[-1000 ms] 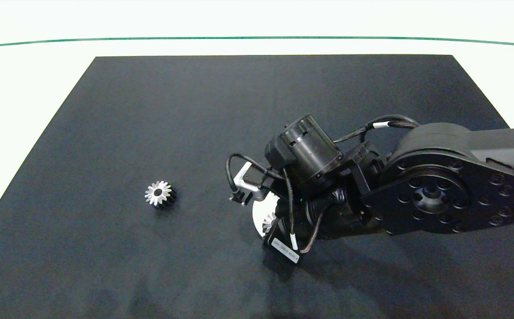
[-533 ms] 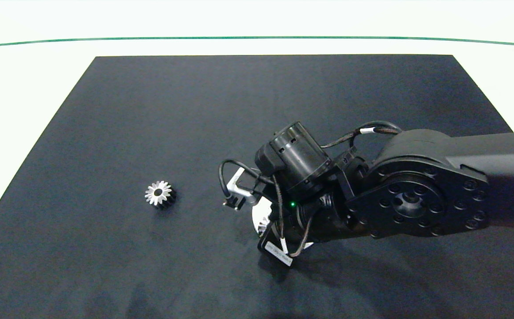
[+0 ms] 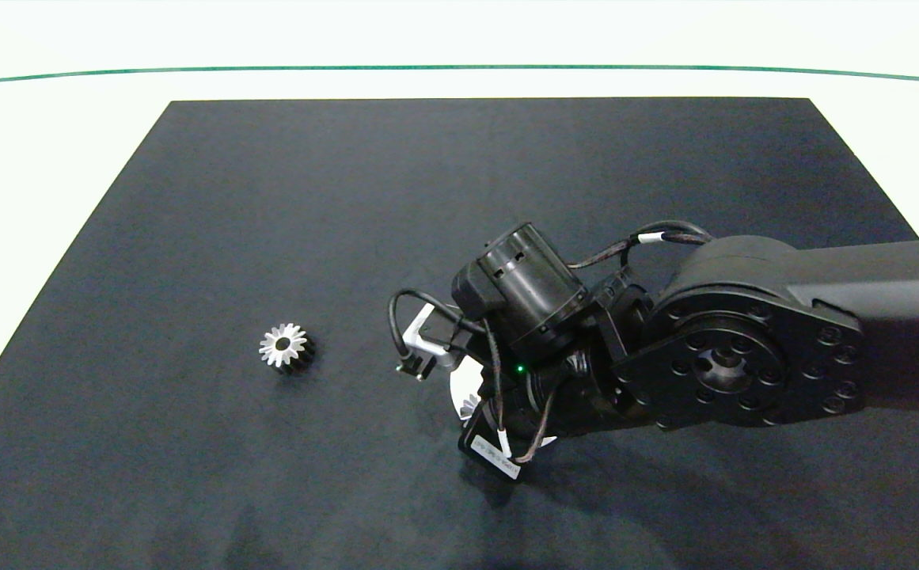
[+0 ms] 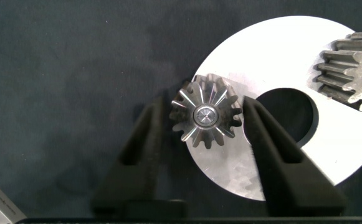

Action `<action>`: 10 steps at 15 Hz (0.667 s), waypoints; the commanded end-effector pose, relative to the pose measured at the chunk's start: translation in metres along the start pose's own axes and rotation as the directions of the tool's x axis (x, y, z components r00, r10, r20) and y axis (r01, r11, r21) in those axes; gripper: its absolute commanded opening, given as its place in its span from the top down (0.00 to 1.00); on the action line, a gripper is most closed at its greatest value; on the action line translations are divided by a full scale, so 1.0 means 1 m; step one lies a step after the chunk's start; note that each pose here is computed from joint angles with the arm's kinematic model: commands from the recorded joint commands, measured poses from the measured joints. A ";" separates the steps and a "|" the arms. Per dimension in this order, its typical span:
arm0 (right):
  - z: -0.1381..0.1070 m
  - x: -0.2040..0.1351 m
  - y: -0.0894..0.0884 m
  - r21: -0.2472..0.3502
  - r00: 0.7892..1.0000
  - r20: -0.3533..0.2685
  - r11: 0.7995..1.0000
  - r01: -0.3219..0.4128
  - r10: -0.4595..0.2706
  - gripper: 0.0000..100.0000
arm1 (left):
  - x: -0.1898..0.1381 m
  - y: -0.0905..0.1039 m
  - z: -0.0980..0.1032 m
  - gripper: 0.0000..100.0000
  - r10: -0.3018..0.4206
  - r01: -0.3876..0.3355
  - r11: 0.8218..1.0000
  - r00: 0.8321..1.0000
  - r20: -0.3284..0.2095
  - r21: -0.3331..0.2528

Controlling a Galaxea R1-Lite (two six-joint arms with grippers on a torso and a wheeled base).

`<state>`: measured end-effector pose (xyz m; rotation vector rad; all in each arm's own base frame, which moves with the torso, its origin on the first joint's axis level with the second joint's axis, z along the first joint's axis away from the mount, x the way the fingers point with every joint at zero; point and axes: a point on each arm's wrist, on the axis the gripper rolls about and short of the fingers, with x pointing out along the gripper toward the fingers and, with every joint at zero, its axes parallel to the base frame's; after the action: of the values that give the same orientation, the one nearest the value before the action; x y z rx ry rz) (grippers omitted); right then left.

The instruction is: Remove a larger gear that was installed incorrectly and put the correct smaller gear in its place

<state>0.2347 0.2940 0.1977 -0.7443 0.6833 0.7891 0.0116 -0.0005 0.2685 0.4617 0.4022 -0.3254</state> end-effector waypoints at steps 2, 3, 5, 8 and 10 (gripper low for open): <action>-0.001 -0.010 -0.001 0.001 1.000 0.007 1.000 0.017 -0.017 0.00 | -0.001 0.000 -0.001 0.00 0.003 -0.003 1.000 1.000 -0.002 -0.001; -0.001 -0.021 -0.002 0.005 0.999 0.028 1.000 0.021 -0.021 0.00 | -0.002 0.000 -0.002 0.00 0.005 -0.005 1.000 1.000 0.004 -0.002; -0.005 -0.044 -0.005 0.022 0.997 0.065 0.999 0.031 -0.032 0.00 | -0.007 0.000 -0.004 0.00 0.006 -0.006 1.000 1.000 0.024 -0.001; -0.017 -0.084 -0.004 0.075 0.990 0.108 0.994 0.081 -0.089 0.00 | -0.015 0.001 -0.008 0.00 -0.005 0.004 1.000 0.998 0.069 0.008; -0.028 -0.112 -0.009 0.142 0.978 0.136 0.980 0.137 -0.157 0.00 | -0.020 0.002 -0.010 0.00 0.016 -0.018 1.000 0.996 0.091 0.015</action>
<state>0.1939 0.2512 0.2472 -0.6544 0.5946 0.6932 -0.0024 0.0071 0.2703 0.4644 0.3258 -0.3412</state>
